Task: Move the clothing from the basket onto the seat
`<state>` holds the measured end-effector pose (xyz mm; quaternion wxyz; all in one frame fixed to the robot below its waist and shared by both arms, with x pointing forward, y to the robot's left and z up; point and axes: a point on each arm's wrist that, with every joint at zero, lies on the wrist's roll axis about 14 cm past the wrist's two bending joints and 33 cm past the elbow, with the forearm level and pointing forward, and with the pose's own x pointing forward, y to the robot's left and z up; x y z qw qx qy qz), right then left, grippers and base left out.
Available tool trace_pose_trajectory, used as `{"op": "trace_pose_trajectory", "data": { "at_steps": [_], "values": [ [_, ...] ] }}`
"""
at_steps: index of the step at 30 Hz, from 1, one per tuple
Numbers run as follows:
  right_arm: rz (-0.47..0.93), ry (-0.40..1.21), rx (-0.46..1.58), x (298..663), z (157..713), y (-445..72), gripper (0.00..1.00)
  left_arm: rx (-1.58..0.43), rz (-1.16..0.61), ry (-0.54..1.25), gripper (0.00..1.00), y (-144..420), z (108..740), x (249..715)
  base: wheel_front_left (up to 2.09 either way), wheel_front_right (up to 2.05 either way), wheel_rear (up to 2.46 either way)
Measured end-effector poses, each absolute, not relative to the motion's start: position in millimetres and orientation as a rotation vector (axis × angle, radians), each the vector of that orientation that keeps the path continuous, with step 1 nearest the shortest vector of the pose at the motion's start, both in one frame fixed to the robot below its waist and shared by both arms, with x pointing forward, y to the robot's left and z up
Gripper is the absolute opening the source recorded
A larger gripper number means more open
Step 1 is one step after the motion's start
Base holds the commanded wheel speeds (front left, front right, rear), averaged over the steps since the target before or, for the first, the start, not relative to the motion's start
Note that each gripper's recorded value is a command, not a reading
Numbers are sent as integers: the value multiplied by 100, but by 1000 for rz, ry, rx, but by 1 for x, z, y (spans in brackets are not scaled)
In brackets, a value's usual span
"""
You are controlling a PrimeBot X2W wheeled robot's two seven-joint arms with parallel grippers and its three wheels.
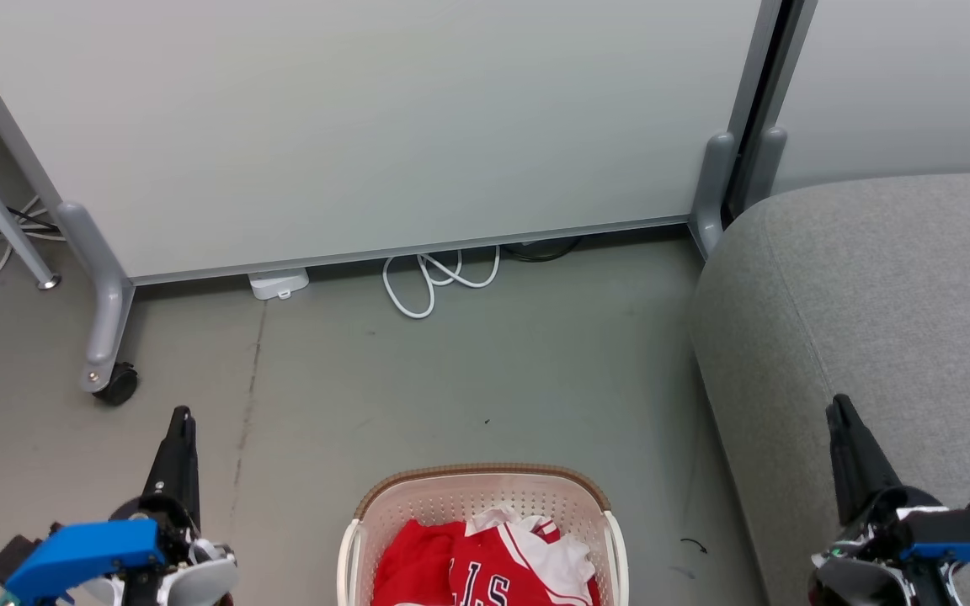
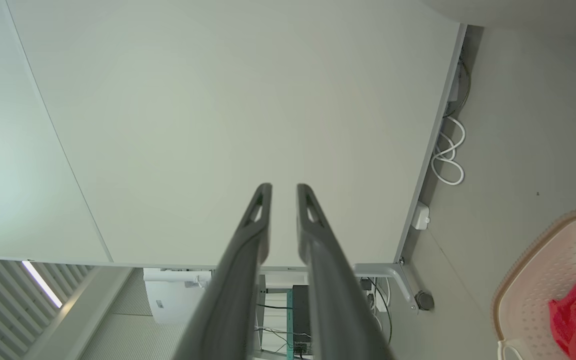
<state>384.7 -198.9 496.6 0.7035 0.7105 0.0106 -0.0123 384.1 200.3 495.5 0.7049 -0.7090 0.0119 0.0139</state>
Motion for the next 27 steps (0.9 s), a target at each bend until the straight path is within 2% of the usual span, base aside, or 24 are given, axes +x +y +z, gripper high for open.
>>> {"op": "trace_pose_trajectory", "data": {
  "at_steps": [4, 13, 27],
  "values": [
    [-83, 70, 1586, 374, 475, -198, 100, -1584, 93, 77, 100, 200, 471, 371, 0, 0, 0],
    [-95, 59, 1504, 375, 476, -198, 100, -1513, 102, 60, 100, 200, 474, 372, 0, 0, 0],
    [-60, 31, 1266, 380, 489, -193, 100, -1233, 63, 37, 100, 194, 489, 378, 0, 0, 0]
  ]
}}
